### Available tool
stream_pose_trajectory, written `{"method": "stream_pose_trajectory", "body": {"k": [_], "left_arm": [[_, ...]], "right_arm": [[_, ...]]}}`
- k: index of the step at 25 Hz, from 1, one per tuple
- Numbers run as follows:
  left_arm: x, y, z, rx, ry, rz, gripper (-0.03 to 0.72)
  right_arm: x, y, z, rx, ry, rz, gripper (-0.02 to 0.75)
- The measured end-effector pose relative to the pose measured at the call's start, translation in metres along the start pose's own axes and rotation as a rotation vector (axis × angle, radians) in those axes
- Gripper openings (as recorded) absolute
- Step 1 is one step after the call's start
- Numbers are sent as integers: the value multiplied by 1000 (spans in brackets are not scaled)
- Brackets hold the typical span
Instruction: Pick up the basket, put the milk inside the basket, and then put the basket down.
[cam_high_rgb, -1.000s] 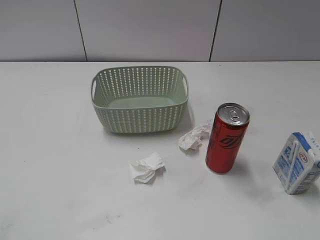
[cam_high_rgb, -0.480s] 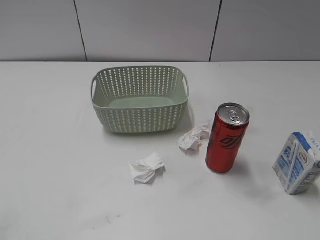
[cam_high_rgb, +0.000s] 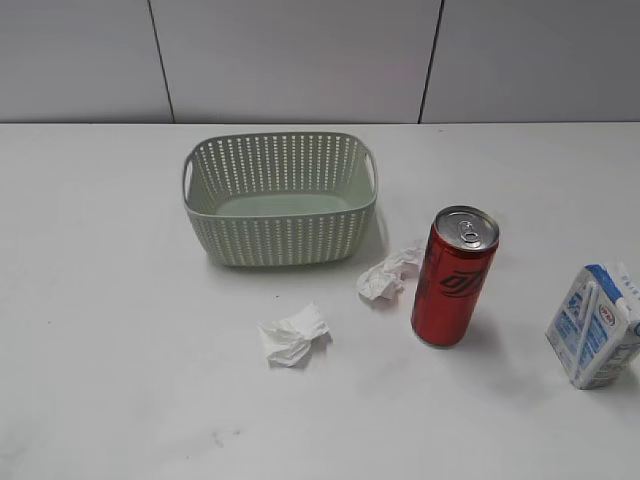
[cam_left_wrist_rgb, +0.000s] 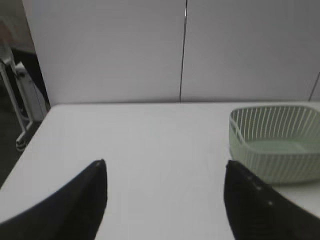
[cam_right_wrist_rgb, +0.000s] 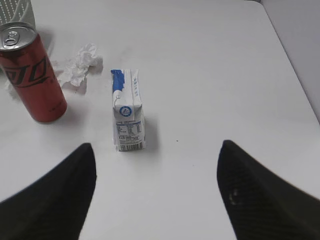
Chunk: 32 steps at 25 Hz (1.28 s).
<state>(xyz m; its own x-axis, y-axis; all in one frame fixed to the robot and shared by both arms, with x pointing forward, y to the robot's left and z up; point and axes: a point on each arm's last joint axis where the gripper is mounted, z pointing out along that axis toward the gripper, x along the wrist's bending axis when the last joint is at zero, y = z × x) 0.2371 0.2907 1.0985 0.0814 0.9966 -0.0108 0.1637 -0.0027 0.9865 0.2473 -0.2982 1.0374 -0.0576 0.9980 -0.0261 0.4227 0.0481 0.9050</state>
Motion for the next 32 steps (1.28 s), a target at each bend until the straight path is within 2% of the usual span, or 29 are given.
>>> {"method": "stream_pose_trajectory", "body": {"k": [4,9,14,18,27,32], "left_arm": [[0,18,19,54,-28,-43,563],[0,46,56,207,-72,-96,587],[-2,78,99,305,-139,-104,589],[-7,90,144,417,-189,-96,588],[-24,86,265,706,-263,-76,585],[-45,70,316,829,-258,-65,584]], "right_arm": [[0,0,0,0,0,0,589],[0,0,0,0,0,0,589],[0,0,0,0,0,0,589],[0,0,0,0,0,0,589],[0,0,0,0,0,0,589],[0,0,0,0,0,0,589]]}}
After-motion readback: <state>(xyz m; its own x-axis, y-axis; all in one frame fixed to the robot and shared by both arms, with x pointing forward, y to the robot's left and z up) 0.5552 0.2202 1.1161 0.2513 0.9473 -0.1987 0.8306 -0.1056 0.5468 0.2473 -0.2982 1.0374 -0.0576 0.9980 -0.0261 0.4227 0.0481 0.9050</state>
